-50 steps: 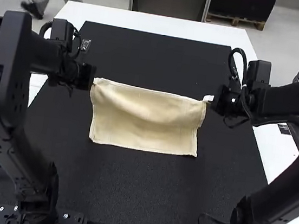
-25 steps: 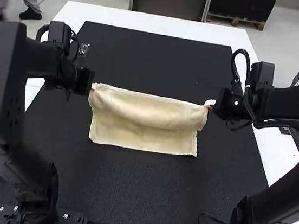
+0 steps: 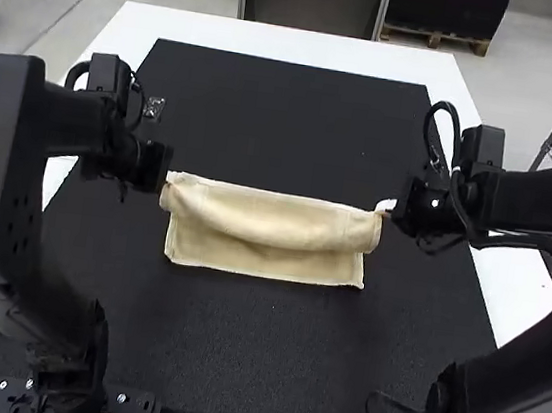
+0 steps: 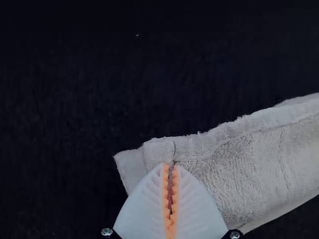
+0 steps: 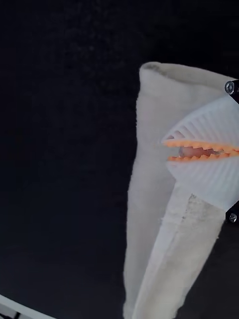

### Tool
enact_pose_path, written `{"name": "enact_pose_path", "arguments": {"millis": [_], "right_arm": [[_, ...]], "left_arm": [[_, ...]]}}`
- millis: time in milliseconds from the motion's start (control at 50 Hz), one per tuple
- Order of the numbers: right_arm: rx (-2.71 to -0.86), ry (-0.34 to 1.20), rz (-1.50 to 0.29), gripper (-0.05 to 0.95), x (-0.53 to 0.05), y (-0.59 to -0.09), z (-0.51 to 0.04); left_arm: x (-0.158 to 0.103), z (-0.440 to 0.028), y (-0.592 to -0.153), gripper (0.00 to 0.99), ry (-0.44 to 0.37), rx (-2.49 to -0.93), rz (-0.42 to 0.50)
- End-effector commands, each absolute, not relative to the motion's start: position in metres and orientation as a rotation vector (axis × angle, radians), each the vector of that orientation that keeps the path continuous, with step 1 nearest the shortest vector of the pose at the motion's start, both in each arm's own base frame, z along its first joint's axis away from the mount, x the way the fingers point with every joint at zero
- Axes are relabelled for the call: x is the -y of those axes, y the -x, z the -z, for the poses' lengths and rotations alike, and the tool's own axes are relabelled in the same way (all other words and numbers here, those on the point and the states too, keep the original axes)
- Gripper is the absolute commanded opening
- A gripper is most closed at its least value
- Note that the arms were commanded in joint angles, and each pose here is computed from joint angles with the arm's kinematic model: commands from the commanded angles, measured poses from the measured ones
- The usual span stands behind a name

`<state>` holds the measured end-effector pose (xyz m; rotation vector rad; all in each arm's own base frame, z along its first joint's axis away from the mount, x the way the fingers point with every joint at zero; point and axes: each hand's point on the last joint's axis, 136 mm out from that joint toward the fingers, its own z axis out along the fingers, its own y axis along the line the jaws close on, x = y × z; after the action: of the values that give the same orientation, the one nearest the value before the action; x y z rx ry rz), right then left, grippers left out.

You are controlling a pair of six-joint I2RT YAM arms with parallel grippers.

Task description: Fold the towel.

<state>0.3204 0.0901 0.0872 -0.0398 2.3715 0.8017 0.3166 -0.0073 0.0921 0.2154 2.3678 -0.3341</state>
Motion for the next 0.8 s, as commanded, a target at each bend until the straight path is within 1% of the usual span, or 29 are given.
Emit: {"name": "enact_pose_path", "arguments": {"millis": [0, 300, 520, 780], "right_arm": [[-2.359, 0.048, -0.796, -0.02, -0.086, -0.315, -0.088], [-2.39, 0.037, -0.785, -0.02, -0.087, -0.303, -0.069], [-2.382, 0.033, -0.752, -0.02, -0.084, -0.305, -0.063], [-2.379, 0.029, -0.732, -0.02, -0.081, -0.311, -0.053]], "left_arm": [[0.001, -0.096, -0.315, 0.026, -0.217, -2.35, 0.28], [-0.003, -0.078, -0.307, 0.026, -0.208, -2.37, 0.243], [-0.008, -0.069, -0.308, 0.026, -0.211, -2.341, 0.182], [-0.006, -0.061, -0.307, 0.026, -0.224, -2.328, 0.163]]}}
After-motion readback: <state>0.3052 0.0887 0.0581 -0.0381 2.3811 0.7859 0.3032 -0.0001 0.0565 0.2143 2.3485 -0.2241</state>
